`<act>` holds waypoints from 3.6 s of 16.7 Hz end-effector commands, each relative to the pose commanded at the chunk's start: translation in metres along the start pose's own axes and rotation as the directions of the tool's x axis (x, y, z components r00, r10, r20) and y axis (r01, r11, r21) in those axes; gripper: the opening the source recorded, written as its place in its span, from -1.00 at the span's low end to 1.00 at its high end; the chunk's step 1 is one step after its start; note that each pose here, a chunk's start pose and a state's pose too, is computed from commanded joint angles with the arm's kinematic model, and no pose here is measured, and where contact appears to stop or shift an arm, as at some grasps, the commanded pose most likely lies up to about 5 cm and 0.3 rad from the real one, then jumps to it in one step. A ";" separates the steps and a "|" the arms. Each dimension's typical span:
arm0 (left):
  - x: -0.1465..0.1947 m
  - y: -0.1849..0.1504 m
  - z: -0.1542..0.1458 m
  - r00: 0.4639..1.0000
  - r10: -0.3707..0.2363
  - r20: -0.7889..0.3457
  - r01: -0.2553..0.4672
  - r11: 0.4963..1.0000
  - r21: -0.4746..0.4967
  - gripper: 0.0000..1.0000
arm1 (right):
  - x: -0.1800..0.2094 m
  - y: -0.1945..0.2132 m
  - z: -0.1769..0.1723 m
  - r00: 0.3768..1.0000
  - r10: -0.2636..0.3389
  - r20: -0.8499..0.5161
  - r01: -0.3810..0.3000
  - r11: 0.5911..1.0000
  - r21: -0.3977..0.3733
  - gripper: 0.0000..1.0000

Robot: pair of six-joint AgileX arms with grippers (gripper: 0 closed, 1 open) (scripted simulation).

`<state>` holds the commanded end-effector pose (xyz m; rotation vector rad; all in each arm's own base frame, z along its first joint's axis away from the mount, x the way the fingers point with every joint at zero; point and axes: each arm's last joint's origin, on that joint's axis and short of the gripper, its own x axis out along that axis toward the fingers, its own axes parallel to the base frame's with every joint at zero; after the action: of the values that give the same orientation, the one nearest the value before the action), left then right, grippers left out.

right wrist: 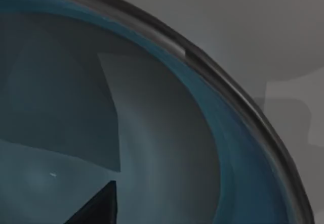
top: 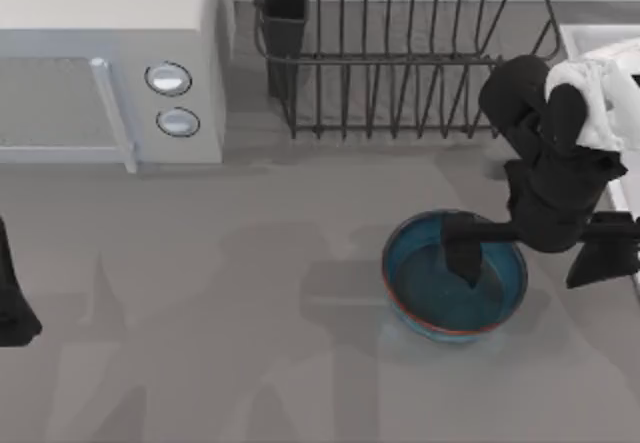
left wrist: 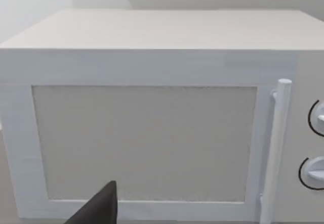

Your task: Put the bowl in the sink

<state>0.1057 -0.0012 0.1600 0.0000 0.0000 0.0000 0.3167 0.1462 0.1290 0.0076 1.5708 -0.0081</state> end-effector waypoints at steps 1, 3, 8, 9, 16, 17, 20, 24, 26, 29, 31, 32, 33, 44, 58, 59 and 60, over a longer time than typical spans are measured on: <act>0.000 0.000 0.000 1.000 0.000 0.000 0.000 1.000 0.000 1.00 | 0.000 0.000 0.000 1.000 0.000 0.000 0.000 1.000 0.000 1.00; 0.000 0.000 0.000 1.000 0.000 0.000 0.000 1.000 0.000 1.00 | 0.000 0.000 0.000 1.000 0.000 0.000 0.000 1.000 0.000 0.70; 0.000 0.000 0.000 1.000 0.000 0.000 0.000 1.000 0.000 1.00 | 0.000 0.000 0.000 1.000 0.000 0.000 0.000 1.000 0.000 -0.06; 0.000 0.000 0.000 1.000 0.000 0.000 0.000 1.000 0.000 1.00 | 0.000 0.000 0.000 1.000 0.000 0.000 0.000 1.000 0.000 -0.21; 0.000 0.000 0.000 1.000 0.000 0.000 0.000 1.000 0.000 1.00 | 0.000 0.000 0.000 1.000 0.000 0.000 0.000 1.000 0.000 -1.00; 0.000 0.000 0.000 1.000 0.000 0.000 0.000 1.000 0.000 1.00 | 0.000 0.000 0.000 1.000 0.000 0.000 0.000 1.000 0.000 -1.00; 0.000 0.000 0.000 1.000 0.000 0.000 0.000 1.000 0.000 1.00 | 0.000 0.000 0.000 1.000 0.000 0.000 0.000 1.000 0.000 -1.00; 0.000 0.000 0.000 1.000 0.000 0.000 0.000 1.000 0.000 1.00 | -0.001 0.000 0.000 1.000 0.000 0.002 0.000 1.000 0.001 -1.00; 0.000 0.000 0.000 1.000 0.000 0.000 0.000 1.000 0.000 1.00 | -0.011 0.002 0.003 1.000 0.002 0.006 -0.002 1.000 -0.001 -1.00; 0.000 0.000 0.000 1.000 0.000 0.000 0.000 1.000 0.000 1.00 | -0.042 0.005 0.010 1.000 0.001 0.003 -0.001 1.000 0.003 -1.00; 0.000 0.000 0.000 1.000 0.000 0.000 0.000 1.000 0.000 1.00 | -0.070 0.005 0.011 1.000 -0.005 -0.009 0.005 1.000 0.005 -1.00; 0.000 0.000 0.000 1.000 0.000 0.000 0.000 1.000 0.000 1.00 | -0.084 0.004 0.010 1.000 -0.008 -0.015 0.008 1.000 0.005 -1.00; 0.000 0.000 0.000 1.000 0.000 0.000 0.000 1.000 0.000 1.00 | -0.099 0.004 0.009 1.000 -0.009 -0.019 0.010 1.000 0.004 -1.00; 0.000 0.000 0.000 1.000 0.000 0.000 0.000 1.000 0.000 1.00 | -0.148 0.000 0.001 1.000 0.005 0.003 -0.005 1.000 -0.001 -1.00; 0.000 0.000 0.000 1.000 0.000 0.000 0.000 1.000 0.000 1.00 | -0.048 -0.125 0.039 0.836 0.288 0.467 -0.342 0.939 0.033 -1.00; 0.000 0.000 0.000 1.000 0.000 0.000 0.000 1.000 0.000 1.00 | -0.040 -0.139 0.037 0.803 0.288 0.521 -0.352 0.935 0.027 -1.00; 0.000 0.000 0.000 1.000 0.000 0.000 0.000 1.000 0.000 1.00 | -0.033 -0.154 0.033 0.767 0.283 0.576 -0.358 0.933 0.019 -1.00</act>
<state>0.1057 -0.0012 0.1600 0.0000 0.0000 0.0000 0.3485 -0.0084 0.1620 0.3513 0.9468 0.1488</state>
